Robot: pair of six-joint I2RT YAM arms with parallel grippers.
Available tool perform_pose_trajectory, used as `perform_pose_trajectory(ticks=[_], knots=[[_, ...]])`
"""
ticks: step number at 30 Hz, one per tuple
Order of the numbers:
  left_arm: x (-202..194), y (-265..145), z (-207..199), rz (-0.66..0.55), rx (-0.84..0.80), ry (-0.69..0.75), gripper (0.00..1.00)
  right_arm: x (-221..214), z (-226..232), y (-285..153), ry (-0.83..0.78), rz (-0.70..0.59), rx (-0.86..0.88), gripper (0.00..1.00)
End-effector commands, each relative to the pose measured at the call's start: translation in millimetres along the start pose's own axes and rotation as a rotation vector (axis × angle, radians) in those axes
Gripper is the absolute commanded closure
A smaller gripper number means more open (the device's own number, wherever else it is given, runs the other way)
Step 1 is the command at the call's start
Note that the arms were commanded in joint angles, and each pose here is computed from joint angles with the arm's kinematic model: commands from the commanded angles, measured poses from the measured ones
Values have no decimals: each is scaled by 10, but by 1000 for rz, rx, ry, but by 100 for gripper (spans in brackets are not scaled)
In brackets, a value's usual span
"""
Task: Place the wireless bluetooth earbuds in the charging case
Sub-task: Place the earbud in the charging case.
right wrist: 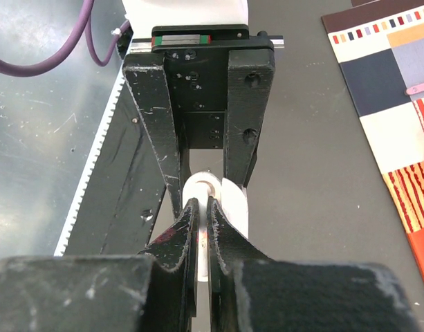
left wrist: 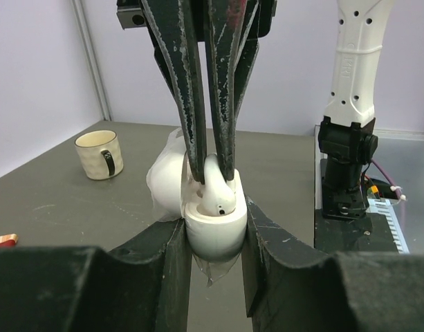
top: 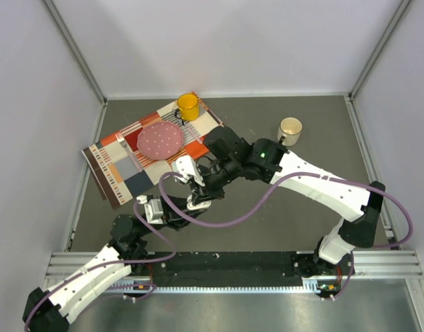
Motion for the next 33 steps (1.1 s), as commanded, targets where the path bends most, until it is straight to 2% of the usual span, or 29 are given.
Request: perform_pose_trajectory(ticks=[1,11,16,21,28,33], knots=[[-451,-229,-121,51,5,-34,100,-17,-23,65,-2,-9,-12,100],[-423,-235,-95,25,35,-21,100,-172,-13,197,39,47,-28,100],[-437,-246,-74,29,59,-18,100,-133,6,130,37,43,-70,85],[-463,-257,-58,43,78,-21,100,-64,57,8,19,8,-92,80],[-465,-263,-48,44,90,-20,100,24,163,-161,-32,-86,-111,78],[-470,-266,-51,45,92,-27,100,103,200,-228,-44,-150,-120,84]])
Point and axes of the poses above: each gripper's point midway between its finger pads, its own y axis out along the fingers, its own z axis along the line the jaws close on, x = y × z, the point moved 7 cm from there along -y, back along the fingers, and after that the axes turned 7 degrees about y, right-handed, at the moved point
